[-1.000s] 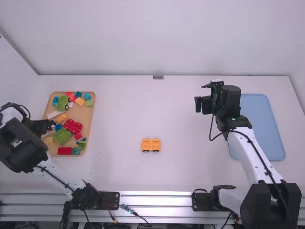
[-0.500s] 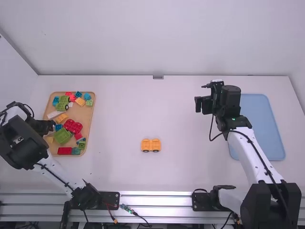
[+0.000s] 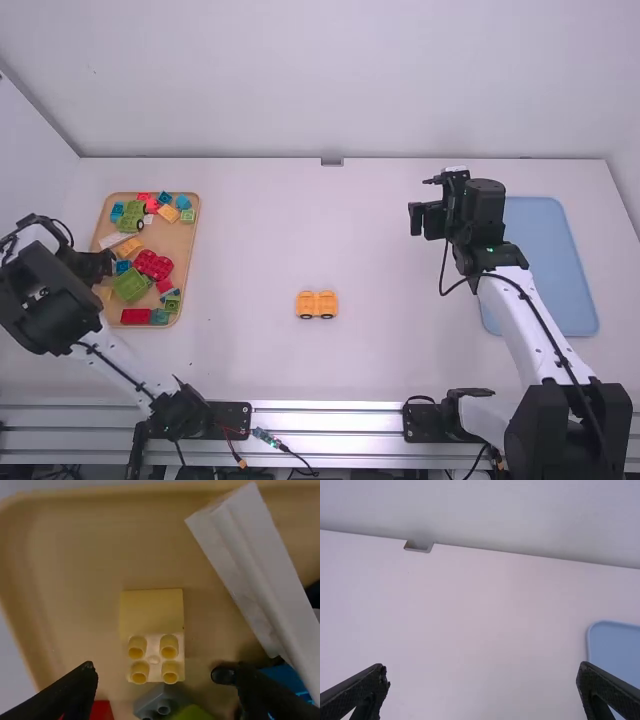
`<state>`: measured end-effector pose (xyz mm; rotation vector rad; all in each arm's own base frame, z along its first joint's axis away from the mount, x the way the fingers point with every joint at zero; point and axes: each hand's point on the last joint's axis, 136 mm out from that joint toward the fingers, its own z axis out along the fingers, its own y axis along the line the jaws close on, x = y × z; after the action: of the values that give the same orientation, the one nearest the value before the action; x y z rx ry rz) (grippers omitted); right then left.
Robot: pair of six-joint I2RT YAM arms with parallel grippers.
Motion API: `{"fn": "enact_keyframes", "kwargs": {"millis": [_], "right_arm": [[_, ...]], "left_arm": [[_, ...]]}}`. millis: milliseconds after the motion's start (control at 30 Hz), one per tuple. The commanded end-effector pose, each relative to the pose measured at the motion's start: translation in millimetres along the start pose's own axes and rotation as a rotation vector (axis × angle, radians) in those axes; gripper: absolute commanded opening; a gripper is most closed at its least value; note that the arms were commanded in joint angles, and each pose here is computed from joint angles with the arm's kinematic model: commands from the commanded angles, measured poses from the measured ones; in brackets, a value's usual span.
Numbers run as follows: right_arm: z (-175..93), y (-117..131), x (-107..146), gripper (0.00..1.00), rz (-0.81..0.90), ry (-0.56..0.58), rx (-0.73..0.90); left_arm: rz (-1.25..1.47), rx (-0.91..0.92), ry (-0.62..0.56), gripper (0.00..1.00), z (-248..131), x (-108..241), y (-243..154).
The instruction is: Assemble lego blocks to make yellow taxi
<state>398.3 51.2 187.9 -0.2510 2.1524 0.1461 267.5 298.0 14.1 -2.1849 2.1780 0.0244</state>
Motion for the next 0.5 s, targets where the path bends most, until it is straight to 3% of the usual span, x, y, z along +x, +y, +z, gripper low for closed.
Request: {"fn": "enact_keyframes", "kwargs": {"millis": [0,467], "right_arm": [[-1.6,0.5,-9.0,0.99,-0.005,-0.02,-0.002],[-1.6,0.5,-9.0,0.99,-0.008,-0.02,-0.002]], "left_arm": [[0.009,-0.046,0.023,0.71,11.9,6.7,7.9],[-0.027,-0.085,-0.009,0.72,28.8,10.3,19.0]]}}
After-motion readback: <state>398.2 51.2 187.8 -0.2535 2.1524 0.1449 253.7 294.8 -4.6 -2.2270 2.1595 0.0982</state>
